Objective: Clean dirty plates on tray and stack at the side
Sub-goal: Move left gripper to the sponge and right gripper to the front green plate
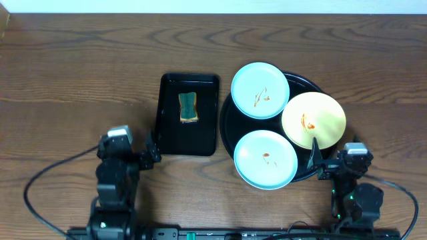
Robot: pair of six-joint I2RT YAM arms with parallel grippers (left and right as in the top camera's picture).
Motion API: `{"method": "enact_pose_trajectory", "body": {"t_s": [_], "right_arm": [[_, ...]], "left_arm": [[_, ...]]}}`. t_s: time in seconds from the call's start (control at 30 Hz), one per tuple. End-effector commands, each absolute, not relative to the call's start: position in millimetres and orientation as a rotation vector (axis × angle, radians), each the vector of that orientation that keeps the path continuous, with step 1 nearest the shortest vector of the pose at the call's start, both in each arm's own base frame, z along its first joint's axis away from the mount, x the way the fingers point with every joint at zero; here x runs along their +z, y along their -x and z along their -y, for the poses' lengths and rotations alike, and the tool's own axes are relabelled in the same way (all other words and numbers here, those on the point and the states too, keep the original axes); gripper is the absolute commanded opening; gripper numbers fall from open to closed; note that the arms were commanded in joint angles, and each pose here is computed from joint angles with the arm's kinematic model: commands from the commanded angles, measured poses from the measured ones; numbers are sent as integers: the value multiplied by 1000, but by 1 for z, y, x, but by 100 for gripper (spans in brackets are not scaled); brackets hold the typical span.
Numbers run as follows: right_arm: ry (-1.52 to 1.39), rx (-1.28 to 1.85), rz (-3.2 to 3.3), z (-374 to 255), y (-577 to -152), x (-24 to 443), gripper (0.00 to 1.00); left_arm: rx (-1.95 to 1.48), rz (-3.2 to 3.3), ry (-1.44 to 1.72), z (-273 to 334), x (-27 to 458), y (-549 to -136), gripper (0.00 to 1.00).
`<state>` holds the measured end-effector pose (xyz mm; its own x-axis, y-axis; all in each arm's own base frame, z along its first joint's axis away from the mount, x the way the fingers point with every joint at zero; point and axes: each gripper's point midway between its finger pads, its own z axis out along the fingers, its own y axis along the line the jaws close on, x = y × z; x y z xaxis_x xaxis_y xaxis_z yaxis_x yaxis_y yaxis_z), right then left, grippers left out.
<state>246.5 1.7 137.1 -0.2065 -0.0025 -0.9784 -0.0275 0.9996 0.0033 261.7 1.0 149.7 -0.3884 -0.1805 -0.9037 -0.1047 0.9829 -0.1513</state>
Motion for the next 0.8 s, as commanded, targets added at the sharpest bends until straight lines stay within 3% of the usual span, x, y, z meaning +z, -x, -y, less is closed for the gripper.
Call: {"method": "enact_pose_trajectory", "body": {"t_s": [0.0, 0.3, 0.77], "right_arm": [[-21, 56, -1799, -3, -249, 159, 99], [-56, 119, -2062, -8, -267, 183, 99], [11, 359, -2376, -42, -270, 185, 99]], "left_arm": [[-80, -2008, 219, -2, 169, -272, 93], [-44, -2252, 229, -1, 187, -290, 93], [-133, -2524, 199, 17, 178, -280, 93]]}}
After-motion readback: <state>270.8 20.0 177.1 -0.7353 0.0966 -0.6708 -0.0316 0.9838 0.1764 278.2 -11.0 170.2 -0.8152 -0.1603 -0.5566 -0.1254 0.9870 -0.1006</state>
